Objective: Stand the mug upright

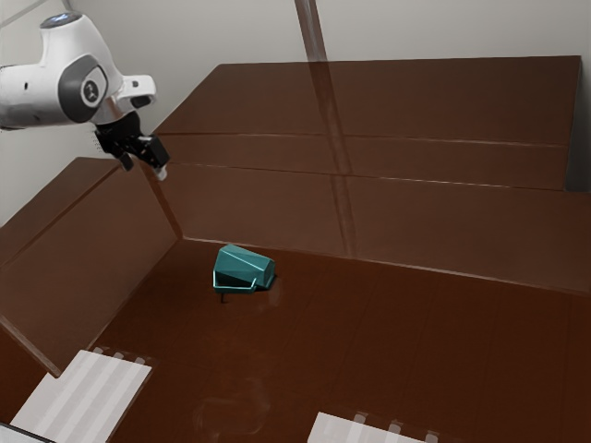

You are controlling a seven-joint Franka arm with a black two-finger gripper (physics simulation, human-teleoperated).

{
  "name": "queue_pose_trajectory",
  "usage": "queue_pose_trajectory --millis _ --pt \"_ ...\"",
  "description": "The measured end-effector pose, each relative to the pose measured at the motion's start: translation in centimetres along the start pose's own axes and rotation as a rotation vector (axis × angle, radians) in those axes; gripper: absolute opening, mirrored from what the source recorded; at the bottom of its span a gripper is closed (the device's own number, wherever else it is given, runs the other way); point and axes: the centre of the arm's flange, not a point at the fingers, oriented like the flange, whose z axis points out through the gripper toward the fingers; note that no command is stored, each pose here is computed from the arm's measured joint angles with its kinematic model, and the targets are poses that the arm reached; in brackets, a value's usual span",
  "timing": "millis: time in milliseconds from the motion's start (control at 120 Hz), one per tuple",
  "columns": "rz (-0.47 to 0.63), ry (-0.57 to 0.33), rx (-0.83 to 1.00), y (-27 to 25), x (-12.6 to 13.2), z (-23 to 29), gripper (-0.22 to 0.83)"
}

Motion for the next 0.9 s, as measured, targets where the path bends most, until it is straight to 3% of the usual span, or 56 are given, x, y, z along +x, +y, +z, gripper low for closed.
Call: queue_pose_trajectory --millis 117,342,683,900 --pt "0.013 -0.002 -0.074 1.8 -0.8 2.0 0.61" --pt "-0.078 0.026 -0.207 -1.7 -2.7 5.0 0.62" --pt "-0.18 -0.016 -0.547 -2.6 -5.1 15.3 0.62" --pt "-0.158 -0.022 -0.727 -1.2 -5.5 20.0 0.62"
